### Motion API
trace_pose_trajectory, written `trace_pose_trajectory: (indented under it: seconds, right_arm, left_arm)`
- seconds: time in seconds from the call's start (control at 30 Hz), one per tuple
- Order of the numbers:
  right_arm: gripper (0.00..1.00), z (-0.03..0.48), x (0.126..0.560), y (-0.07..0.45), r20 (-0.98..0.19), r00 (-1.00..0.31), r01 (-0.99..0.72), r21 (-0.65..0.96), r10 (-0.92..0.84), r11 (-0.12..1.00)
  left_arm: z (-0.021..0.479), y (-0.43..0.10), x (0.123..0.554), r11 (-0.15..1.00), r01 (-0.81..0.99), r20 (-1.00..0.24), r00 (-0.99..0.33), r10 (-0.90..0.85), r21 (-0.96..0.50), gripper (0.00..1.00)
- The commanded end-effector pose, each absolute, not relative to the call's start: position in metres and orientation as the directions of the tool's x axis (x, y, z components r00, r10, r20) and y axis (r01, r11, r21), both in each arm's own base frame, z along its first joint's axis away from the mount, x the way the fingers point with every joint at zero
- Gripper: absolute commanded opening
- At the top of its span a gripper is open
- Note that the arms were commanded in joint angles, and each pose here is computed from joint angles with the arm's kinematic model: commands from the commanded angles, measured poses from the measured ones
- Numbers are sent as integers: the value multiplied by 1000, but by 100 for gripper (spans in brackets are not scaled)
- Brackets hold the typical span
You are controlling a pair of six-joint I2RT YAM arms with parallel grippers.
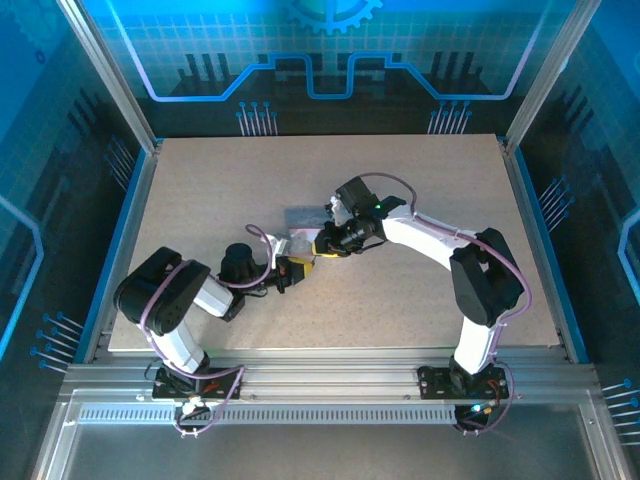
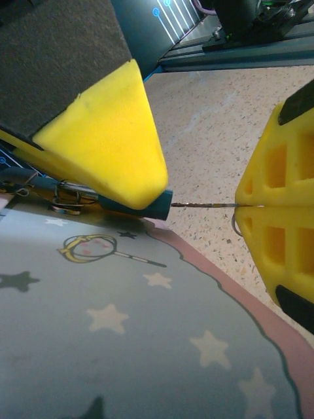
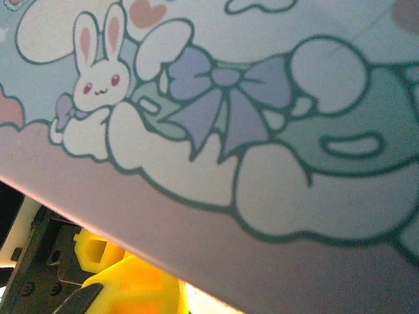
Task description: Unlock a padlock with a key
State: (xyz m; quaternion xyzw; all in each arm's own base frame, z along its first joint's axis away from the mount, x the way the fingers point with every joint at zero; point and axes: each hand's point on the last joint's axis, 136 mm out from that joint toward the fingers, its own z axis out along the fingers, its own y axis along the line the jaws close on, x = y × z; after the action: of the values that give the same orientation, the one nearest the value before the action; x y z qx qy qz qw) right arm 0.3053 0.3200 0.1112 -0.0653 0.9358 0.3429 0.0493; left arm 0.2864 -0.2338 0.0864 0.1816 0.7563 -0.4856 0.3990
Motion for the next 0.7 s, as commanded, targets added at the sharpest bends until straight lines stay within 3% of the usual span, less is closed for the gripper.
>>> trace_pose_trajectory:
  seconds: [0.0,0.67]
  right_arm:
    - [4,131,306,322,-172,-981,-185,673,-91,716]
    - [4,135,307,323,-176,-980,-187,677,-89,712]
  left_arm:
    - [95,-236,289,431,692,-798,-589,-127,-579,0]
    - [94,-237,286,409,701,-800,-581,-149,-585,0]
